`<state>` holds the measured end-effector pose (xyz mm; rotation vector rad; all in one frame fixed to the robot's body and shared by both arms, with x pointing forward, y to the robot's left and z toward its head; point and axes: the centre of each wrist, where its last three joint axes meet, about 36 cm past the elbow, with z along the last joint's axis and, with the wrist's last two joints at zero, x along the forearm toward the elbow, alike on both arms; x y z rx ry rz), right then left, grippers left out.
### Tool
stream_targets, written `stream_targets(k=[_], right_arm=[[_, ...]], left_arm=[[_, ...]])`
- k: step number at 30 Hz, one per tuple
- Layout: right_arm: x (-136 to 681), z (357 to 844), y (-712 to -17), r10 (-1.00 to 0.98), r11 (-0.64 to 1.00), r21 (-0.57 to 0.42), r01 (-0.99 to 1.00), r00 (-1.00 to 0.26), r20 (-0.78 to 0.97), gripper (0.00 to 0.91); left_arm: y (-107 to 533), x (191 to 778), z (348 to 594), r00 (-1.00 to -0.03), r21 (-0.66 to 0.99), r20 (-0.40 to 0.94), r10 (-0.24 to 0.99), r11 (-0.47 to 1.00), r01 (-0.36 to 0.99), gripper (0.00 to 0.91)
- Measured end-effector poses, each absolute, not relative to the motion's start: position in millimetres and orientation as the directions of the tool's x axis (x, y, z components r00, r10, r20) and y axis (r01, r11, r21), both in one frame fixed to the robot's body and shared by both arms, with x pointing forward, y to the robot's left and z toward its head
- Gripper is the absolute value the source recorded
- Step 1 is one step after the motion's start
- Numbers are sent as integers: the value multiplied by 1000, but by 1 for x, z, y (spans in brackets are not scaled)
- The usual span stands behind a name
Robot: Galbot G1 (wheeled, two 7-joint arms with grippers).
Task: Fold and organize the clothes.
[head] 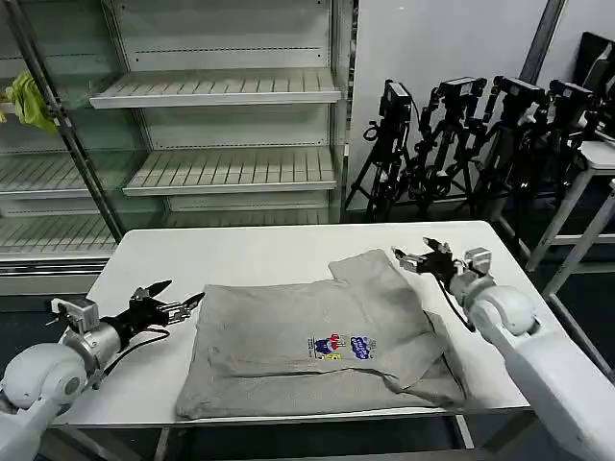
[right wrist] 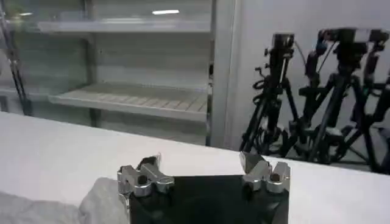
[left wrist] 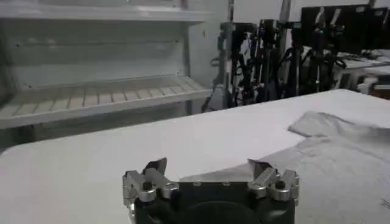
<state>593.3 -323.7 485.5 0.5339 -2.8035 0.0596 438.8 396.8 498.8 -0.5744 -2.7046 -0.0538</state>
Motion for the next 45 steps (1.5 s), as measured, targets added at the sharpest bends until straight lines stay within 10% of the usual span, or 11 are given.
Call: stream_targets(k=[45], right_arm=[[627,419,-279,-356,930,59,-362,-851,385,887]], left_arm=[[375,520,428,-785,-27,418,458,870,493,826]])
